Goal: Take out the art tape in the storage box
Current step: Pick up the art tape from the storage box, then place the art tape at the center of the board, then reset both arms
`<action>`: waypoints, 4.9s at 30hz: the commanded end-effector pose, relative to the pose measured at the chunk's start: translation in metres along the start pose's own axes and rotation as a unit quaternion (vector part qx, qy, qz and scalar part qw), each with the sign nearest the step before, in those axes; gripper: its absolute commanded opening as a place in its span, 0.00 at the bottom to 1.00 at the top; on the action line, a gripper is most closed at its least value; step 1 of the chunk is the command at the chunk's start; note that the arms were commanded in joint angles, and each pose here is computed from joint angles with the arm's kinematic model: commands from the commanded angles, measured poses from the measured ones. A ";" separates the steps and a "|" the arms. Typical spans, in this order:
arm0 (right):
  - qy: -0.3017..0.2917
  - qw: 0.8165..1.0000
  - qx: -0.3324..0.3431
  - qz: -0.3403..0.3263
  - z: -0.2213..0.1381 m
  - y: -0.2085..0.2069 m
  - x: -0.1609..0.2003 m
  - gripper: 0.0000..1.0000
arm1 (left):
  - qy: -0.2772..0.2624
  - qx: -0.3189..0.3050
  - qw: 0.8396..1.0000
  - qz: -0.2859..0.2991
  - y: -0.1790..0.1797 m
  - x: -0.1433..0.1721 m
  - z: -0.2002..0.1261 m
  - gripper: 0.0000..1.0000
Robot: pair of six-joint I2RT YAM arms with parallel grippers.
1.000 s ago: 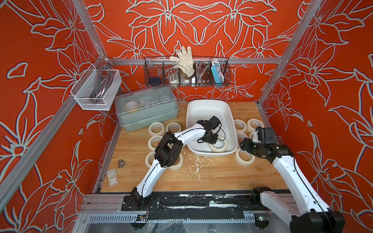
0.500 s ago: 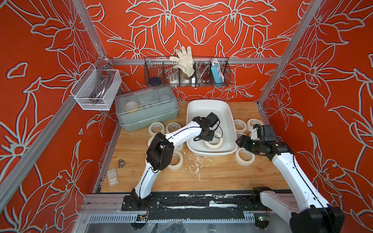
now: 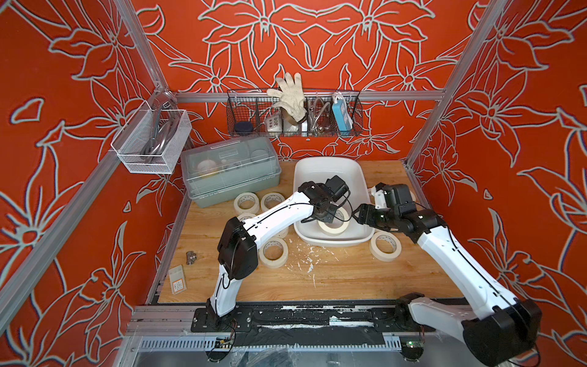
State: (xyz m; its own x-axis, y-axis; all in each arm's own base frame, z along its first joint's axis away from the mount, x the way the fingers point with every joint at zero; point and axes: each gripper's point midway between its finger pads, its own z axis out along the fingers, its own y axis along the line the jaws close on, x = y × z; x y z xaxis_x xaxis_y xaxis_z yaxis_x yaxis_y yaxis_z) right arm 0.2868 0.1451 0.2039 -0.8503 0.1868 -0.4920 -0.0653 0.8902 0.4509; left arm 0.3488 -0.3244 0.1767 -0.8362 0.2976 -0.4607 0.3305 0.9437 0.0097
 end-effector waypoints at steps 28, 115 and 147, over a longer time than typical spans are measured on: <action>0.050 0.995 0.033 -0.084 0.046 0.036 0.007 0.48 | -0.033 0.006 0.999 -0.027 0.015 0.003 -0.042 0.00; -0.208 0.711 0.412 0.530 -0.034 -0.310 0.084 0.22 | -0.113 0.005 0.992 -0.053 0.042 0.002 -0.065 0.93; -0.253 0.940 0.136 0.184 -0.058 -0.171 -0.118 0.78 | -0.220 -0.028 0.969 -0.105 0.122 -0.023 -0.093 0.95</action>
State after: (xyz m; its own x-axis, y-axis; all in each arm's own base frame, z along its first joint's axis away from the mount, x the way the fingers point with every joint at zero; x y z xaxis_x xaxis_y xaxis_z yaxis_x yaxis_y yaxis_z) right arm 0.3545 -0.0706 0.2072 -0.3759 0.7108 -0.5945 0.5187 0.6931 0.5006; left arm 0.3610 -0.2187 0.2477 -0.6805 0.0594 -0.7303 0.1516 0.9866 -0.0611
